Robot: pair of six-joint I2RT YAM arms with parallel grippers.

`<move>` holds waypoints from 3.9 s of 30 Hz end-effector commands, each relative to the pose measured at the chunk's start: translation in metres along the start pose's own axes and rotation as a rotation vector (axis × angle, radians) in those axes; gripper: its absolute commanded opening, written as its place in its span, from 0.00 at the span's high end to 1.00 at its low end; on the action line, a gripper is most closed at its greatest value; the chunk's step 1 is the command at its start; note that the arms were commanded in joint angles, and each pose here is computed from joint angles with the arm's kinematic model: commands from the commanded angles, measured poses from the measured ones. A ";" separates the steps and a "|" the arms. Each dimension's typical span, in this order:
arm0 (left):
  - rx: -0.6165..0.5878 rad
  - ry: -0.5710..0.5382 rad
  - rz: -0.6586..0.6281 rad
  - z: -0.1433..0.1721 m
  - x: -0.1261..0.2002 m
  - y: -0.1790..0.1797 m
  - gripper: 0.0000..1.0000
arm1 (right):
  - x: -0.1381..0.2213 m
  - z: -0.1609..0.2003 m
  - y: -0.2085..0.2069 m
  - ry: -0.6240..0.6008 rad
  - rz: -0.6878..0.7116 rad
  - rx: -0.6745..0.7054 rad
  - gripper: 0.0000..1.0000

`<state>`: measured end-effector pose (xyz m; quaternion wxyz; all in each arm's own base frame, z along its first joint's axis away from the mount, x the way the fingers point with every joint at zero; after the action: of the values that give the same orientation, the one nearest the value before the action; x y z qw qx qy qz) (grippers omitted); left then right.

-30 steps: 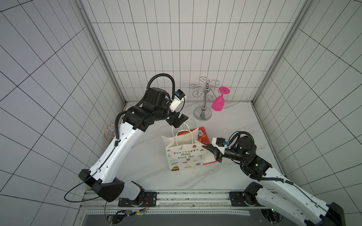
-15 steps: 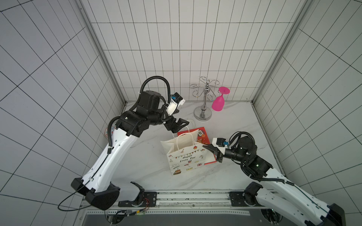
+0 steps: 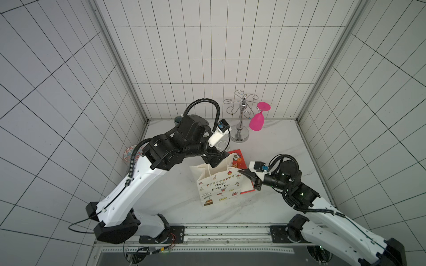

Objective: Put away the paper bag
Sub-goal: Press the paper bag.

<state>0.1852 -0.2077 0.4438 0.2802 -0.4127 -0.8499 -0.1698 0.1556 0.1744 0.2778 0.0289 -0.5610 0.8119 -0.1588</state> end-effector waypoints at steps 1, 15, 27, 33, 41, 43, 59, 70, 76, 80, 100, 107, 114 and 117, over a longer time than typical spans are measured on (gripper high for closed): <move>0.028 -0.026 -0.032 -0.001 0.026 -0.001 0.02 | -0.002 0.007 0.003 0.012 -0.003 -0.002 1.00; 0.028 0.148 0.022 0.030 -0.002 -0.006 0.02 | -0.004 0.006 0.004 0.016 -0.008 -0.005 1.00; -0.129 0.195 0.088 0.032 -0.022 -0.015 0.69 | -0.008 0.004 0.003 0.019 -0.011 -0.010 1.00; -0.268 0.122 0.162 0.032 -0.020 -0.021 1.00 | -0.006 0.006 0.003 0.050 -0.004 -0.023 1.00; -0.486 0.039 0.301 0.046 -0.018 -0.023 1.00 | 0.010 0.006 -0.002 0.113 -0.018 -0.094 0.41; -0.519 -0.001 0.319 0.045 -0.013 -0.022 1.00 | 0.013 0.006 -0.002 0.129 -0.002 -0.103 0.26; -0.640 -0.044 0.480 0.050 -0.009 -0.031 1.00 | -0.006 -0.010 -0.008 0.014 -0.189 -0.014 0.01; -0.638 -0.035 0.470 0.051 -0.010 -0.031 1.00 | -0.016 -0.013 -0.006 -0.050 -0.314 0.024 0.25; -0.633 -0.030 0.453 0.051 -0.011 -0.029 1.00 | -0.018 -0.012 -0.007 -0.048 -0.310 0.021 0.47; -0.607 -0.026 0.408 0.050 -0.012 -0.026 0.95 | -0.020 -0.012 -0.009 -0.047 -0.298 0.023 0.59; -0.259 -0.313 -0.105 0.054 0.061 0.014 0.37 | -0.014 -0.012 -0.013 -0.024 -0.190 0.077 0.98; -0.073 -0.348 -0.238 0.104 0.073 0.042 0.35 | 0.003 -0.018 -0.022 -0.033 -0.142 0.078 1.00; -0.101 -0.348 -0.015 0.132 0.031 0.030 0.30 | 0.028 -0.027 -0.028 -0.016 -0.104 0.070 1.00; -0.156 -0.403 0.124 0.142 0.018 0.020 0.02 | 0.040 -0.034 -0.022 -0.017 -0.121 0.075 1.00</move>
<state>0.1535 -0.1009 0.3399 0.1423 -0.4298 -0.8793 -0.1481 0.1667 0.1442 0.2873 0.0022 -0.5945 0.7852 -0.1732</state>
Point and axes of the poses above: each gripper's point midway between its finger pads, its own x axis back along the fingers, its own y axis along the line the jaws close on, z = x × y, the point moved 9 cm from there along x, back along the fingers, and after that the axes turned 5 degrees about x, right-handed, at the moved point
